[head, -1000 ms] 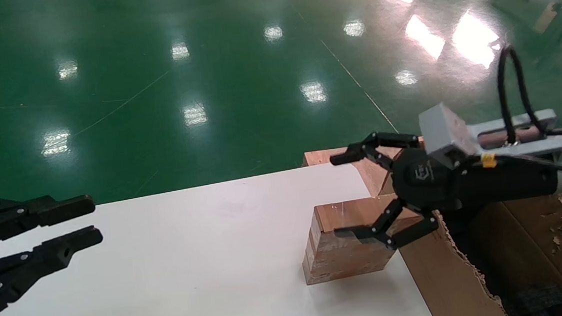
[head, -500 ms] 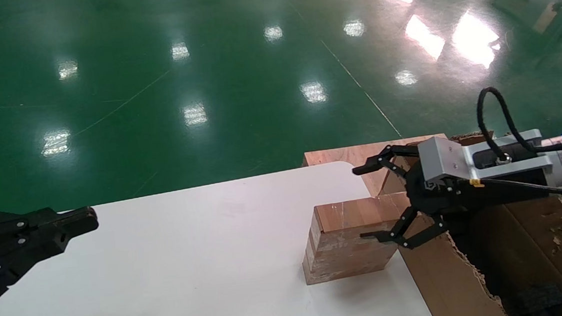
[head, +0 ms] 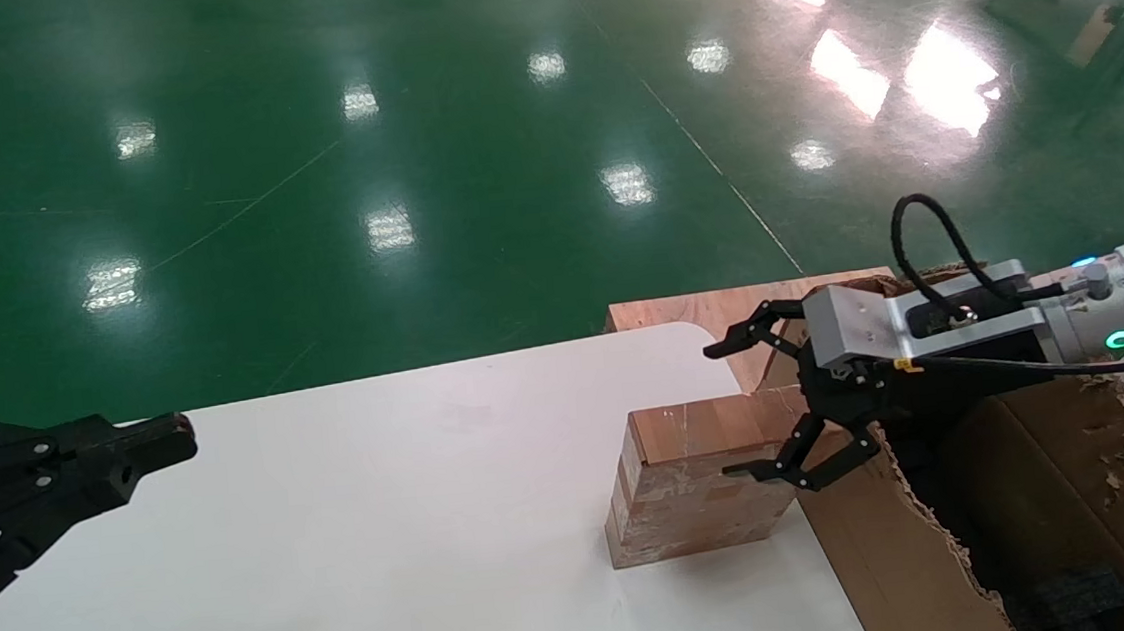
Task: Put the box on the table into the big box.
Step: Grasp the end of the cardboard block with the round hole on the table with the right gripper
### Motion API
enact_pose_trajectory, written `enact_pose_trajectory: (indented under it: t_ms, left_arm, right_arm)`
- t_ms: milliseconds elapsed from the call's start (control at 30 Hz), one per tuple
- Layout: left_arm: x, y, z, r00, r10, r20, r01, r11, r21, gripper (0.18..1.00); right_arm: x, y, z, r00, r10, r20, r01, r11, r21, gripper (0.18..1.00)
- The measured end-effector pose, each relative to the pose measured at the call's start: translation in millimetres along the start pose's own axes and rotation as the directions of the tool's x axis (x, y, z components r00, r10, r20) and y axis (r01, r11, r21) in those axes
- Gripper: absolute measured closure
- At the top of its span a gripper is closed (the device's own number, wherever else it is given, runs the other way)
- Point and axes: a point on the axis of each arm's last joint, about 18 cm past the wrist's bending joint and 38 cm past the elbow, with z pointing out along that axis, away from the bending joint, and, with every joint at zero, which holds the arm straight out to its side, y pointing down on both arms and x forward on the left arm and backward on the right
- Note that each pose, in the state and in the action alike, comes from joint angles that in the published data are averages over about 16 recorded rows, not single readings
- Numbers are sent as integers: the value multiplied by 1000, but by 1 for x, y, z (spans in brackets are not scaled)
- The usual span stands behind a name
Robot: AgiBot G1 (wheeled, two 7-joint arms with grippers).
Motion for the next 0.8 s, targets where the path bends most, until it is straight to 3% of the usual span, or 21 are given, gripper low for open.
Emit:
enact_pose_trajectory:
  t_ms: [800]
  left_arm:
    - [0, 0, 0, 1000, 0, 0, 0, 1000, 0, 989]
  right_arm:
    - [2, 18, 1, 998, 61, 15, -60, 997, -50, 178]
